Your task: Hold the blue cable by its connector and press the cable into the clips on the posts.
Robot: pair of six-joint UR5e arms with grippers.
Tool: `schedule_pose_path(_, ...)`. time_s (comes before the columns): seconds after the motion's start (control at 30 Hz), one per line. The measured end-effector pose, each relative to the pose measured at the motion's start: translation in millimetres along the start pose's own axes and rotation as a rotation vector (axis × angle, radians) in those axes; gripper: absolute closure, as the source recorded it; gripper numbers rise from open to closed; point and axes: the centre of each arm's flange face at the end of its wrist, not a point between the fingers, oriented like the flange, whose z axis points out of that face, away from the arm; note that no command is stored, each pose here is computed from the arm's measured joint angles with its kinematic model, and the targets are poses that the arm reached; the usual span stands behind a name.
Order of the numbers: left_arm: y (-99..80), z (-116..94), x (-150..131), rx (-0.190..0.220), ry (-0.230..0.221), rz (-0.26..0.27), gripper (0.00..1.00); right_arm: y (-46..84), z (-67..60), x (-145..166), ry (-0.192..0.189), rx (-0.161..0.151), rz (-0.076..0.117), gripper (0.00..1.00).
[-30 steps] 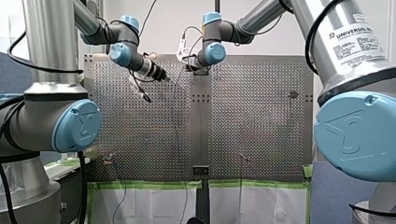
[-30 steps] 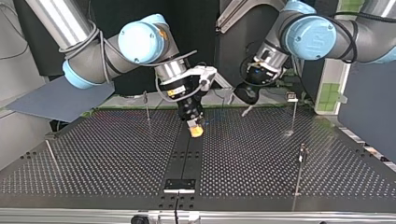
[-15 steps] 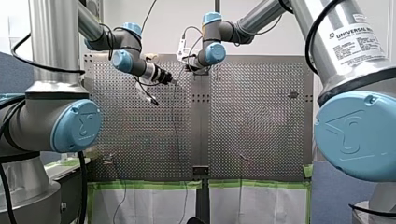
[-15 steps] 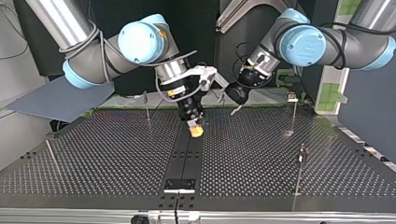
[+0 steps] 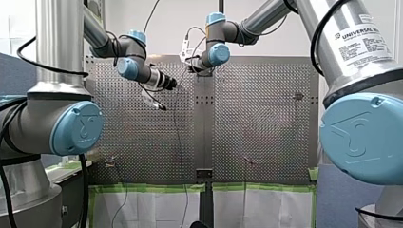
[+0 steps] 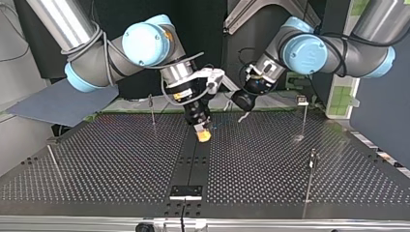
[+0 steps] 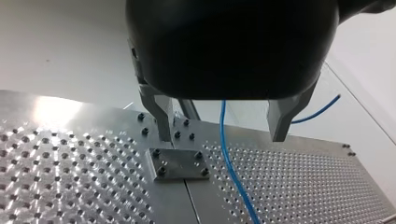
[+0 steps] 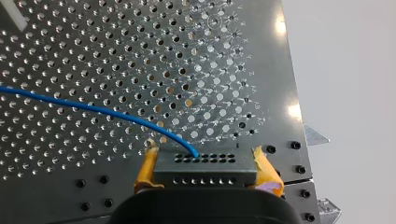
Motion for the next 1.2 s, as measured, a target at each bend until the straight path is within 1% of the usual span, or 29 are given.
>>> schedule_pose_path(0.17, 0.0, 3.9, -0.9, 0.020, -0.008, -0.011, 0.00, -0.1, 0.0, 0.0, 0.000, 0.001, 0.000, 1.00)
schedule_pose_path(0.37, -5.5, 8.6, -2.3, 0.062, -0.018, 0.007, 0.00, -0.1, -0.1, 0.1, 0.000, 0.002, 0.000, 1.00)
schedule_pose_path(0.5, -9.7, 11.2, -2.5, 0.079, -0.021, 0.013, 0.00, 0.0, -0.1, 0.3, 0.000, 0.002, 0.000, 1.00)
schedule_pose_path(0.7, -11.6, 14.4, -4.7, 0.078, -0.042, 0.011, 0.00, 0.2, -0.1, 0.6, 0.000, 0.001, 0.000, 1.00)
schedule_pose_path(0.93, -3.4, 23.8, 2.5, 0.059, -0.036, 0.021, 0.00, 0.1, -0.2, 0.9, 0.001, 0.001, 0.000, 1.00)
schedule_pose_path(1.2, -16.4, 33.5, 0.4, 0.081, -0.052, 0.022, 0.00, 0.0, -0.1, 0.6, 0.000, 0.003, 0.000, 1.00)
